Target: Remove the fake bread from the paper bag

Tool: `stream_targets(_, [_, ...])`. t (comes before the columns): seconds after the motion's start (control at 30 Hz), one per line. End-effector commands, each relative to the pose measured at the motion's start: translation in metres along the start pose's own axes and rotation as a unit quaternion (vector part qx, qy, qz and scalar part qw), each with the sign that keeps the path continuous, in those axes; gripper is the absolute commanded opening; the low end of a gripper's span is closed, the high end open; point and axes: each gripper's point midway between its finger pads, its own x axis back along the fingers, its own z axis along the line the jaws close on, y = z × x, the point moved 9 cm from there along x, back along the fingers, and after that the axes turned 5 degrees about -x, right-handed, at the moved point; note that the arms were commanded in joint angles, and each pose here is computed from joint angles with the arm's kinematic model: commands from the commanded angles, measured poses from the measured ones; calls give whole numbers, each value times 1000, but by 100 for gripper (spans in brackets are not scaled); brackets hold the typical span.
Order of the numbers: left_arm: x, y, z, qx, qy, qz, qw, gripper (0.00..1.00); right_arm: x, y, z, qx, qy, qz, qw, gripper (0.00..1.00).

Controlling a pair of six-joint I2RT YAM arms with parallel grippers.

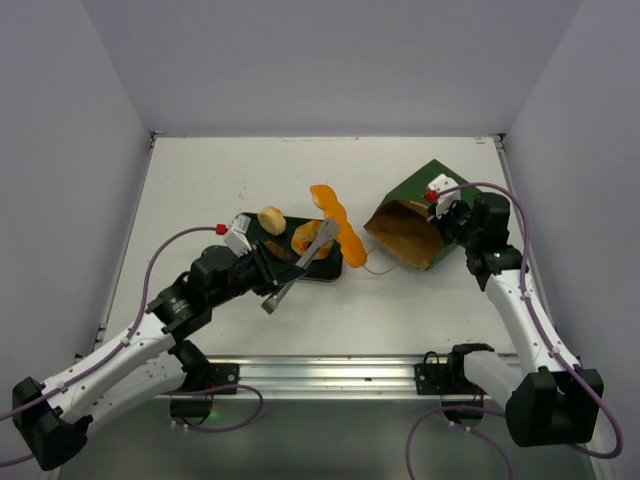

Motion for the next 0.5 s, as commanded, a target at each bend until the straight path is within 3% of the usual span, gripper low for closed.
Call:
stream_targets(0.0, [0,21,5,-4,24,-66,998,0,0,6,-5,1,-18,-16,1000,1])
stream_targets(0.07, [-1,26,8,-6,37,-87,995,0,0,6,-5,2,-18,-18,1000,1])
stream_targets(0.47, [14,16,43,-56,125,-86,987,0,0,6,-4,3,-14,-18,1000,1])
